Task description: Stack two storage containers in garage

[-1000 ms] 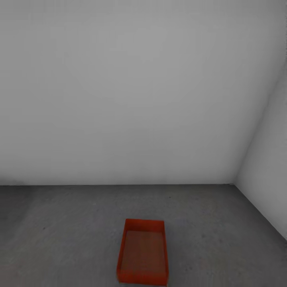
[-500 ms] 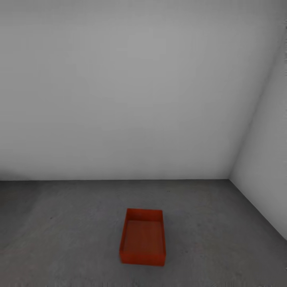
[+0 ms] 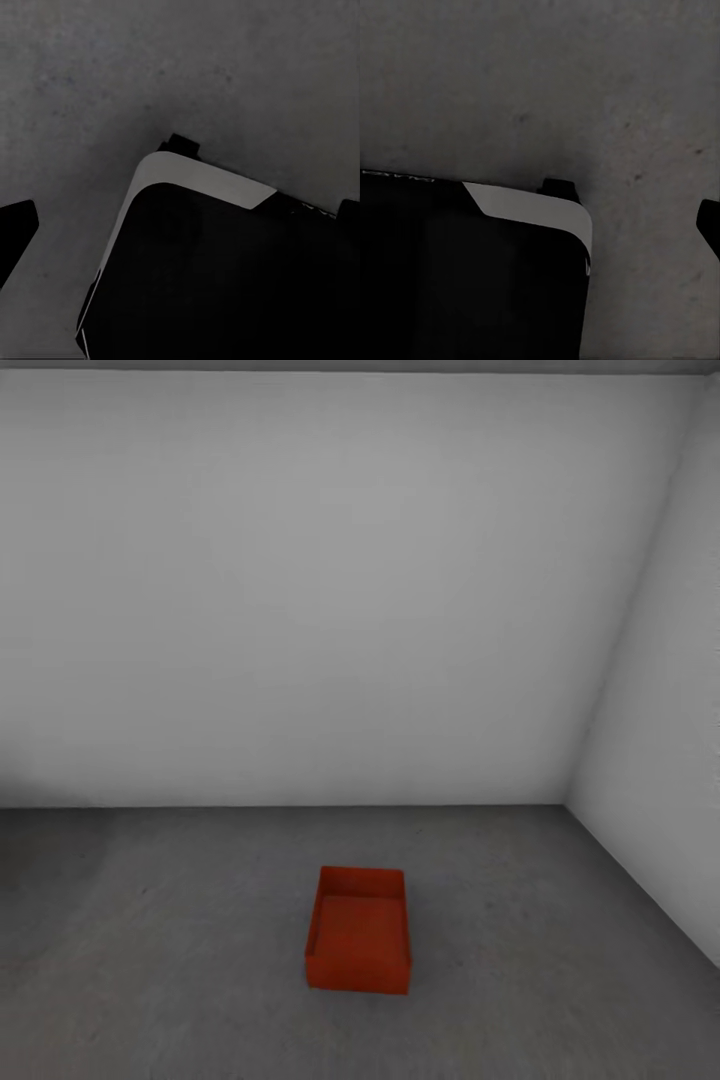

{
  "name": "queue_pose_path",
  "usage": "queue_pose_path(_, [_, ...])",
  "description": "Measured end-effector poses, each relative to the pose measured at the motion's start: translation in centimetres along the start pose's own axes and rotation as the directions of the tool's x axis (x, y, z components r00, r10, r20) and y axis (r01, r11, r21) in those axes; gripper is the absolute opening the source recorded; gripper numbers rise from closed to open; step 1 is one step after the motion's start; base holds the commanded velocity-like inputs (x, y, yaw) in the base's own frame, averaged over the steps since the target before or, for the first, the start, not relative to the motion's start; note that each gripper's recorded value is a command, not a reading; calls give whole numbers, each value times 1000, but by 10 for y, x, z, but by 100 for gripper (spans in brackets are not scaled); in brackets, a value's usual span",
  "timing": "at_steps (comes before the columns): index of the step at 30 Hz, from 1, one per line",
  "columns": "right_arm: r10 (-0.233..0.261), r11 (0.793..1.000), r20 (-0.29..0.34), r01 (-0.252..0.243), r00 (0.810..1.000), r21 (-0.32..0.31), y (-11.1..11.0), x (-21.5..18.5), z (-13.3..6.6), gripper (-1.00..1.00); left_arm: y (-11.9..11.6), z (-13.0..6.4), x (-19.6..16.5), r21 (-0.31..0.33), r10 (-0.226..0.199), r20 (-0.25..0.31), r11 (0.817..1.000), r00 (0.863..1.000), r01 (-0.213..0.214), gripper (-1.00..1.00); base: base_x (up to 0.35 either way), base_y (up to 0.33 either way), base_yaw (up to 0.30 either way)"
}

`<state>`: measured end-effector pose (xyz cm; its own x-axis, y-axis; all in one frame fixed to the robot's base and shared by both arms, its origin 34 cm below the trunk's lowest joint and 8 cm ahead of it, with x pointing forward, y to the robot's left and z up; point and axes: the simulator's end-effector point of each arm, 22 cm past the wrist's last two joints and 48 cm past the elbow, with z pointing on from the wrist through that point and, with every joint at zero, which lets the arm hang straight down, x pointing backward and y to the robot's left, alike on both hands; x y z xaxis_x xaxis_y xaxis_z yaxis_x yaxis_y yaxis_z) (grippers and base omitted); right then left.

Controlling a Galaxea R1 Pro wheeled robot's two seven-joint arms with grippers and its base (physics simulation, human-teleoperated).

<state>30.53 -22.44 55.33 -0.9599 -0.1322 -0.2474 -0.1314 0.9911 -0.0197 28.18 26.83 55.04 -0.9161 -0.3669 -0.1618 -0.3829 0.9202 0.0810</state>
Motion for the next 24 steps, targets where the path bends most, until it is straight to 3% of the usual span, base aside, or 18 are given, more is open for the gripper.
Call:
queue_pose_path(7, [-1, 1000, 4, 1, 1000, -1, 1, 1, -1, 100, -1, -1, -2, 3, 0, 4, 1000, 1000, 0, 100, -316, 19, 0])
queue_pose_path(14, [2, 1000, -8, -2, 1000, -3, 3, 14, -3, 100, -1, -1, -2, 4, 0, 4, 1000, 1000, 0, 100, -101, 47, -14])
queue_pose_path(24, [10, 1000, -3, -10, 1000, 4, -1, 14, -3, 100, -1, -2, -5, 5, -1, 11, 1000, 1000, 1, 100, -7, 4, -243])
